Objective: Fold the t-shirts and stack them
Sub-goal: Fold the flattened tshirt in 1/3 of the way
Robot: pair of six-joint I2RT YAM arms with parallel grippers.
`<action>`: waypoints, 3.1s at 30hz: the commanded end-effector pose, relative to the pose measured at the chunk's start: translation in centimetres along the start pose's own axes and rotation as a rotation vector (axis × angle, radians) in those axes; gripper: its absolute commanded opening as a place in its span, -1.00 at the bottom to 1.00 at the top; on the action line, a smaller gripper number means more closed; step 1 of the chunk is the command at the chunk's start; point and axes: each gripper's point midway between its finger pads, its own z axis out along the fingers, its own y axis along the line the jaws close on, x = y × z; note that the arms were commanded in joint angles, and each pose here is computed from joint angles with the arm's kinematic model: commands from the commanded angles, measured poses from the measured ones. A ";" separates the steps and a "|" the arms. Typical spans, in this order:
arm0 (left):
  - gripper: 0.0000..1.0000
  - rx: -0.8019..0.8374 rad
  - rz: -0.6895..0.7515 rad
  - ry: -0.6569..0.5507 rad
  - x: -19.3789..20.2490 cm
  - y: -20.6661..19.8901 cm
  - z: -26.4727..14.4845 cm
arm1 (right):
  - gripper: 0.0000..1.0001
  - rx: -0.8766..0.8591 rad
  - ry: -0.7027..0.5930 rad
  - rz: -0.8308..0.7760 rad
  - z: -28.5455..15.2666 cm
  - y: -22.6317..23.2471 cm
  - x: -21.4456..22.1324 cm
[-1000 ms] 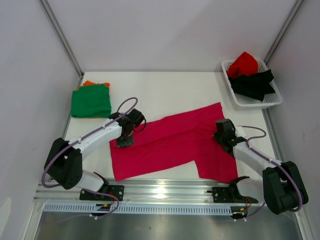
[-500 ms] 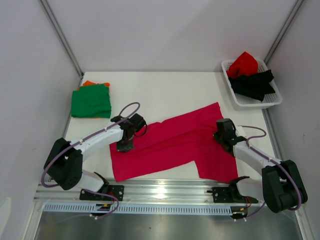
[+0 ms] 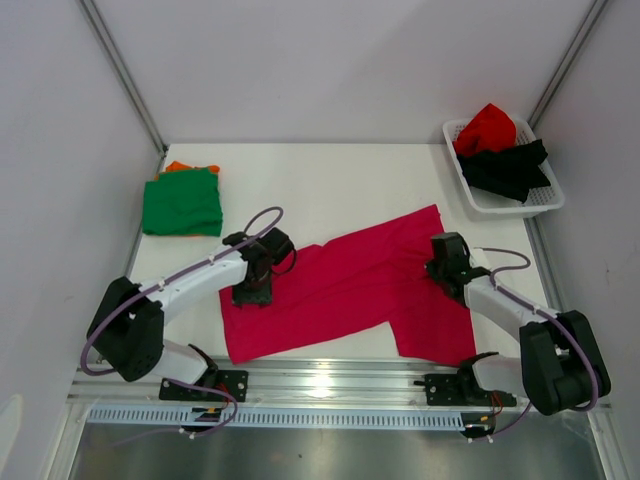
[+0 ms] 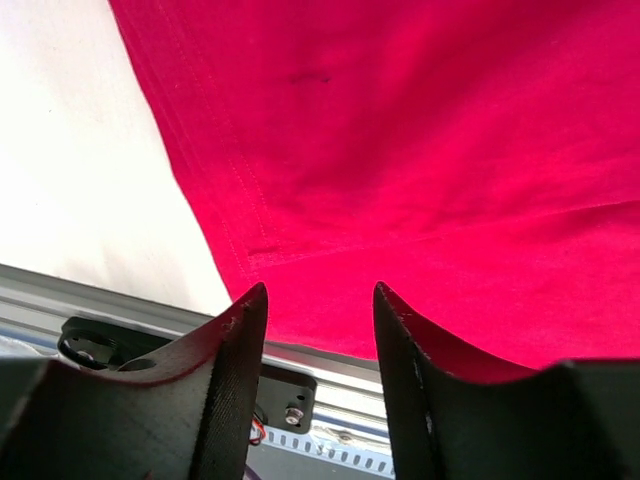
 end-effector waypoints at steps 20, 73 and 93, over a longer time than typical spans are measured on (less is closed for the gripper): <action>0.00 0.101 -0.083 -0.111 -3.7 -2.7 -2.3 | -1.00 -0.034 -0.017 0.016 -0.3 1.9 -1.2; -0.01 -0.002 -0.037 -0.130 -6.6 -4.3 -0.2 | 0.39 -0.174 -0.053 -0.016 -4.8 2.4 -2.5; -0.02 0.005 -0.060 -0.143 -6.6 -4.4 0.0 | 0.36 -0.623 -0.096 -0.115 -4.4 15.5 -3.6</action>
